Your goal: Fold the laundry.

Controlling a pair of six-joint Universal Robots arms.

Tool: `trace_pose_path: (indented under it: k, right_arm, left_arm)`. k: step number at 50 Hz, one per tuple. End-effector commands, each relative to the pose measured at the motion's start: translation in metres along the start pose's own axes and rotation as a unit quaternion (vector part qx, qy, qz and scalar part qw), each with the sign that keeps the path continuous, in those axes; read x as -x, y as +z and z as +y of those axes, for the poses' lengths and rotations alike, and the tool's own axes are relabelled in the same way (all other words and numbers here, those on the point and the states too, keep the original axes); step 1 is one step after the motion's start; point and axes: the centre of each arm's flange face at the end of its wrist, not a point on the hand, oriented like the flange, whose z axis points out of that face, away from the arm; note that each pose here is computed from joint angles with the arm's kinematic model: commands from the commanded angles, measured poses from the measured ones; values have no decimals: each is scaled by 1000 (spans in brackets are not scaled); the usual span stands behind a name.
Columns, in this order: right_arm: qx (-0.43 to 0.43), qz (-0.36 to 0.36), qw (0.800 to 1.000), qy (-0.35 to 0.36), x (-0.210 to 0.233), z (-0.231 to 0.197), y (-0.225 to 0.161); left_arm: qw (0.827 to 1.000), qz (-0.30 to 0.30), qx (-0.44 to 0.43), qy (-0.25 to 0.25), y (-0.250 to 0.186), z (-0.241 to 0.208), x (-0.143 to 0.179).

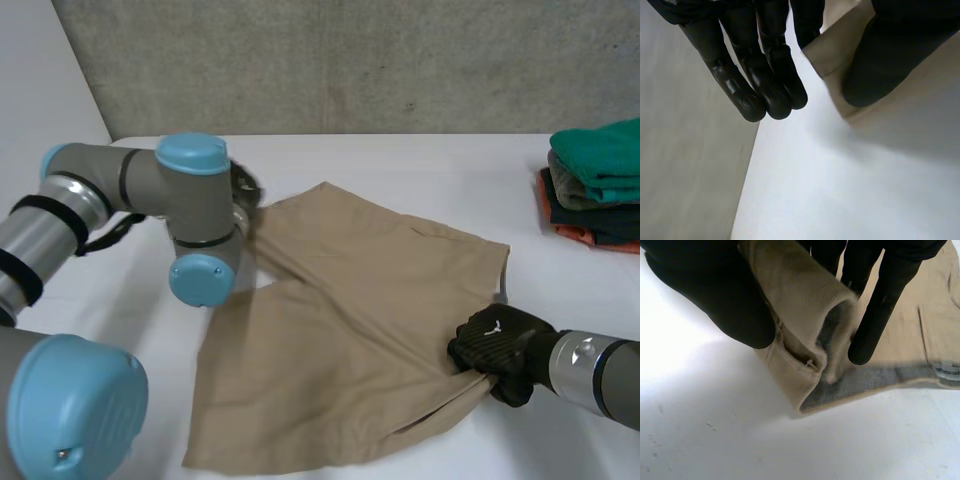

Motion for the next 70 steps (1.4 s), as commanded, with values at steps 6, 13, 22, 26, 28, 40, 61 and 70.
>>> trace_pose_path:
  k: [6, 13, 22, 26, 28, 40, 61, 70]
  right_arm:
    - [8, -1, 1000, 5, 16, -10, -4]
    - [-5, 5, 1000, 7, 22, -16, -8]
    - [-53, 43, 995, 77, 9, -27, -4]
    - [-73, 65, 982, 161, -8, -30, 1]
    - [-77, 73, 972, 209, -15, -28, 3]
    - [-61, 134, 944, 295, -39, -13, 15]
    - [-2, 67, 992, 111, -14, -15, -30]
    - [78, -129, 980, -133, 27, 13, -60]
  left_arm:
    - [998, 50, 24, -16, -41, -6, 5]
    - [996, 11, 28, -78, -56, -15, 35]
    - [982, 68, 26, -173, -126, -10, 59]
    - [968, 128, 23, -216, -165, -4, 50]
    - [958, 167, 37, -232, -188, 2, 41]
    - [926, 278, 129, -223, -255, 33, -11]
    - [940, 270, 127, -167, -242, 40, -44]
    - [948, 291, 123, 29, -273, 49, -17]
